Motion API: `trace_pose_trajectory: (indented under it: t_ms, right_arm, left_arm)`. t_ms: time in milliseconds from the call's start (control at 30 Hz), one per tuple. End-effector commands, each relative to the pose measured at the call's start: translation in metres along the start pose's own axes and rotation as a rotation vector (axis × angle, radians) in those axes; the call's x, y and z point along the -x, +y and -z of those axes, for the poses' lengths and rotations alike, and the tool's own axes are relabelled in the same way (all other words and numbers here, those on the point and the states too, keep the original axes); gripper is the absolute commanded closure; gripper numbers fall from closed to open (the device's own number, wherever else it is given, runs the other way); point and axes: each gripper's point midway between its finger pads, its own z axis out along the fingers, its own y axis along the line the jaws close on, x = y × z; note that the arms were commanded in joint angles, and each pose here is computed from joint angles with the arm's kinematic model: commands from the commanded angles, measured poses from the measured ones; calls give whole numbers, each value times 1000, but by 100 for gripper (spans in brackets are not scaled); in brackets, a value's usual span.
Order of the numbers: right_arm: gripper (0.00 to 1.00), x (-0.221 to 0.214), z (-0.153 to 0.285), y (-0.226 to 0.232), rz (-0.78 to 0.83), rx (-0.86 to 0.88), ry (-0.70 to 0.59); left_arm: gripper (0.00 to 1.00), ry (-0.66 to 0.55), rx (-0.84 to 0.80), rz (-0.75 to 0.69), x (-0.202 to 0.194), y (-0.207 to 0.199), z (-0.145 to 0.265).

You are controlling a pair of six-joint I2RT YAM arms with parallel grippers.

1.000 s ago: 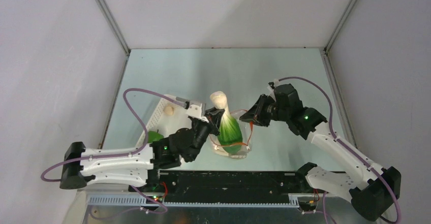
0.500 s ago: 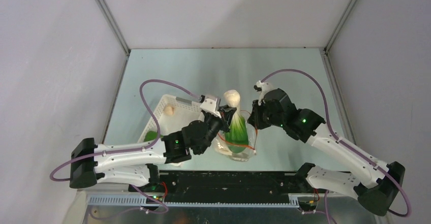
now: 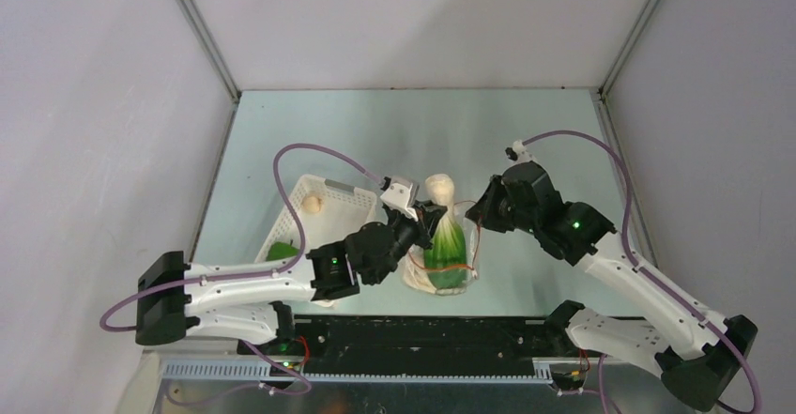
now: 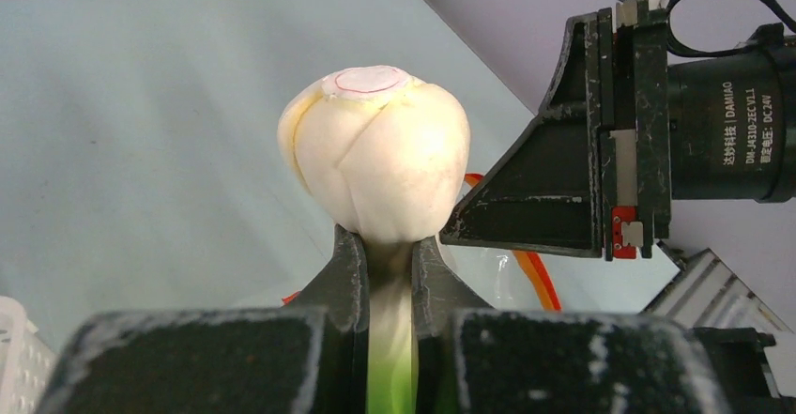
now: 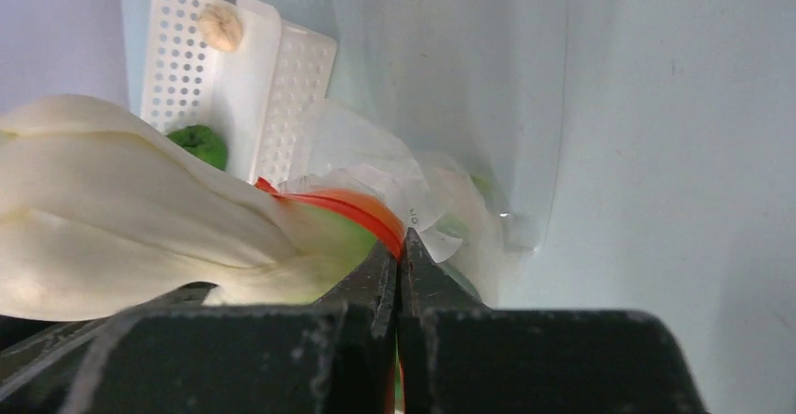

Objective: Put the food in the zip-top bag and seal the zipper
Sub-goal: Place the fake vegetable in the zipper food storage bag.

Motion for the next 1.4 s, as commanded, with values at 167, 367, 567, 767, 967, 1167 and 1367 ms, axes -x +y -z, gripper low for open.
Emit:
trace_pose_trajectory:
  t_ms: [167, 367, 567, 767, 967, 1167, 1367]
  right_arm:
    - [100, 33, 20, 43, -171, 168, -101]
    - [100, 44, 30, 50, -199, 214, -142]
    - [100, 52, 40, 50, -242, 229, -188]
    - [100, 58, 44, 47, -270, 234, -227]
    - [100, 50, 41, 56, -243, 273, -176]
    - [100, 44, 39, 62, -214, 292, -147]
    - [100, 41, 38, 62, -204, 289, -138]
  left_arm:
    - [100, 205, -114, -112, -33, -19, 5]
    - [100, 358, -103, -209, -67, -8, 12]
    - [100, 500, -108, -251, -95, 4, 32]
    - [100, 625, -52, -302, -114, 25, 52]
    - [84, 612, 14, -265, -93, 22, 47]
    - [58, 516, -28, -188, -49, 4, 47]
    - [42, 455, -67, -133, -17, -2, 58]
